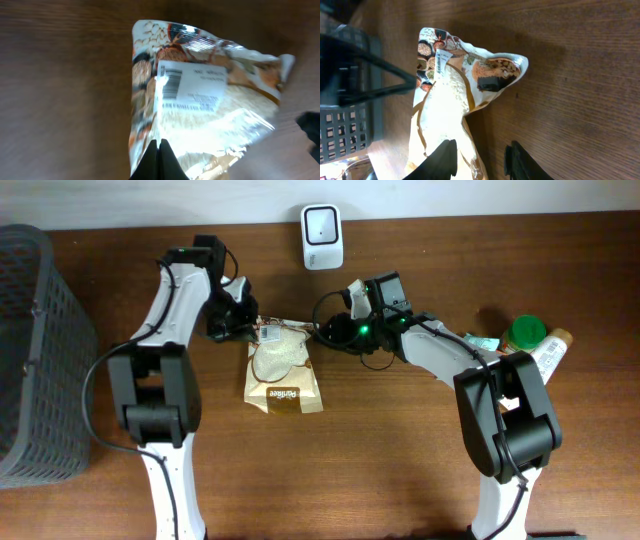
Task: Scan the item barcode
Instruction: 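Grasp the rice bag with both grippers from either side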
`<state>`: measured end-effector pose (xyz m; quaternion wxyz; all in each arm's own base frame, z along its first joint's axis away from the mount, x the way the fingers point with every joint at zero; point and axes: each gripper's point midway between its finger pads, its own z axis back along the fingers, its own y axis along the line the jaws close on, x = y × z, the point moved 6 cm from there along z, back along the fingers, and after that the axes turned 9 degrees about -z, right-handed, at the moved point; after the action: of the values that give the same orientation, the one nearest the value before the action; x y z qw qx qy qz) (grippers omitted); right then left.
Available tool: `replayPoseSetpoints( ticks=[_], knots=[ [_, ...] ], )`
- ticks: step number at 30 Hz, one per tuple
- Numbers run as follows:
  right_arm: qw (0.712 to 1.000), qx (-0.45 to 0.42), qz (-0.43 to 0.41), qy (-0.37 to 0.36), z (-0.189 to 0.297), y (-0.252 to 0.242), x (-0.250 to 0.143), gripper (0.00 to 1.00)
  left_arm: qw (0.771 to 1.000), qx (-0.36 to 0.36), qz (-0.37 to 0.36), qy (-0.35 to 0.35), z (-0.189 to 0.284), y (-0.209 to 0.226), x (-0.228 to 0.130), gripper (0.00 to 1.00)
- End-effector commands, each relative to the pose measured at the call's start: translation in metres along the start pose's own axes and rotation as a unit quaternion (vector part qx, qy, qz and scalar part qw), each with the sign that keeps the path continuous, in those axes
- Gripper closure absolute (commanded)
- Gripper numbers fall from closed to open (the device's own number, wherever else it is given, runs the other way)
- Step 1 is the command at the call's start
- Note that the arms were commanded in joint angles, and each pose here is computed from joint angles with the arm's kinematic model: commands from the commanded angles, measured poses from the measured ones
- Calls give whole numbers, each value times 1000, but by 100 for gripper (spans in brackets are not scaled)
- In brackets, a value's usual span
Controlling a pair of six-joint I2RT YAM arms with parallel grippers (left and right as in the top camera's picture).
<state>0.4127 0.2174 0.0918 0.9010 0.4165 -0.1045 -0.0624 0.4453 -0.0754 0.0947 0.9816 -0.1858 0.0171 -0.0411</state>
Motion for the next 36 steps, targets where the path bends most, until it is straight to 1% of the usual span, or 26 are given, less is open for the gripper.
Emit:
replayPoseSetpoints(
  ticks=[1,7,12,14,16,18,21,26,27,28,29,31,33,35,36],
  knots=[
    [1000,4,3,13,-4,-1,-4,68,999,-29,-8,23,-27,2,1,100],
    [1000,0,-4,17,-4,-3,-6,68,998,-30,3,51,-53,12,-1,100],
    [999,1,-17,42,-14,-10,-15,68,997,-31,10,68,-73,19,-3,100],
    [998,19,-16,58,-25,-8,-21,61,997,-31,12,70,-76,21,-3,100],
    [997,40,-6,65,-34,0,-25,49,997,-31,10,67,-76,21,-2,100],
    [997,45,-12,67,-42,3,-28,46,997,-31,10,67,-76,20,-2,100],
    [996,51,-22,69,-52,6,-32,45,997,-31,10,67,-77,21,-2,100],
    [993,55,-69,82,-82,-2,-43,46,997,-31,9,65,-77,21,-1,100],
    [992,58,-78,83,-88,-2,-46,47,997,-31,9,65,-77,21,-1,100],
    [991,61,-83,84,-93,-2,-47,51,997,-31,9,65,-77,21,-1,100],
    [991,65,-80,84,-97,-2,-49,53,997,-31,9,65,-77,21,-1,100],
    [991,64,-77,85,-100,-2,-51,58,997,-31,9,65,-77,21,-1,100],
    [991,64,-77,85,-100,-3,-52,67,997,-31,9,66,-77,21,-1,100],
    [991,64,-77,86,-100,-3,-52,81,997,-27,9,66,-77,21,-1,100],
    [991,64,-77,86,-100,-3,-52,86,998,-23,8,66,-77,22,-1,100]
  ],
)
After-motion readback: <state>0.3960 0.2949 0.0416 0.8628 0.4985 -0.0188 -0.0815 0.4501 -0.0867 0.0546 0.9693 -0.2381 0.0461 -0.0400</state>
